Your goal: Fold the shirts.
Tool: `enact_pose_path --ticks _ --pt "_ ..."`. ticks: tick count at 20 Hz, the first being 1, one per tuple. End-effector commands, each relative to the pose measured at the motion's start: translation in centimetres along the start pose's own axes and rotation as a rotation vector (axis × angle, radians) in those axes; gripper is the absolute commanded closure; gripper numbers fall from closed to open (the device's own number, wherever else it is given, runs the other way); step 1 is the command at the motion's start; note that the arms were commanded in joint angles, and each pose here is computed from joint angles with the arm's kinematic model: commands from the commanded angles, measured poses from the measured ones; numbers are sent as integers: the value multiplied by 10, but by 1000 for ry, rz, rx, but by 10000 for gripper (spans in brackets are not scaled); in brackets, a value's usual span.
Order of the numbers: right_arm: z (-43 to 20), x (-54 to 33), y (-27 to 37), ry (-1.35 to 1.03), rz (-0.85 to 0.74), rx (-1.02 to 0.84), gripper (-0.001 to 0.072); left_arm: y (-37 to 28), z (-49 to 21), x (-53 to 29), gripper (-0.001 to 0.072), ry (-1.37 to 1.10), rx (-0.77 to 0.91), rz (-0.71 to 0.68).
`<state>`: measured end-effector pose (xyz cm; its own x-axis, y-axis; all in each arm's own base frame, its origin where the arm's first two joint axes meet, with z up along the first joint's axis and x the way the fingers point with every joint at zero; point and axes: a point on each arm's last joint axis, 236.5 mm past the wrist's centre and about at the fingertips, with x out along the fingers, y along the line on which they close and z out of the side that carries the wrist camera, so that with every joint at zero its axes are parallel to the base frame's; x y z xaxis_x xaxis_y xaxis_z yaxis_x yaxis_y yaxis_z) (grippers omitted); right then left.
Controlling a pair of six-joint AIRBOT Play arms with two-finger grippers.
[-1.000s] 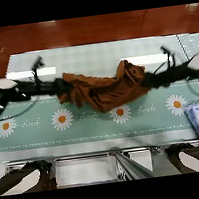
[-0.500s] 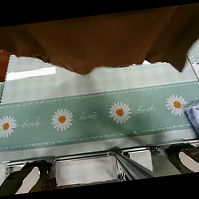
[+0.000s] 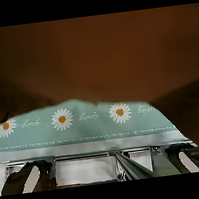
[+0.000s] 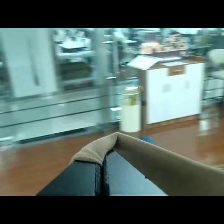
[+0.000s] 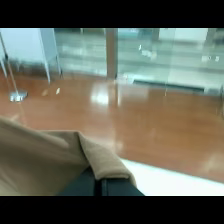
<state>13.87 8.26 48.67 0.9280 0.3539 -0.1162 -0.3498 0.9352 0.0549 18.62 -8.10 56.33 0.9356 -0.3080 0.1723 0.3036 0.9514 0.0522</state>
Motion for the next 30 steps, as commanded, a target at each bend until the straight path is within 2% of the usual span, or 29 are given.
enact_pose_path --ticks 1,5,9,15,18,23,29,30 --pt "-28 -5 15 101 58 13 683 12 -7 -8 687 30 2 61" --pt "-73 36 9 260 99 84 684 25 -83 33 687 241 -116 19" --pt "-145 107 -20 411 77 199 683 40 -187 75 687 473 -280 -13" --pt "-263 233 -82 584 -20 342 683 85 -345 142 687 643 -479 83" --pt "-303 300 -116 608 -78 396 684 84 -393 181 687 675 -520 82" --pt "-364 395 -134 688 -51 552 683 72 -467 230 686 711 -590 99" --pt "-389 465 -140 716 -7 703 682 63 -524 237 685 804 -676 111" --pt "-390 466 -134 737 23 739 629 57 -531 231 685 845 -683 96"
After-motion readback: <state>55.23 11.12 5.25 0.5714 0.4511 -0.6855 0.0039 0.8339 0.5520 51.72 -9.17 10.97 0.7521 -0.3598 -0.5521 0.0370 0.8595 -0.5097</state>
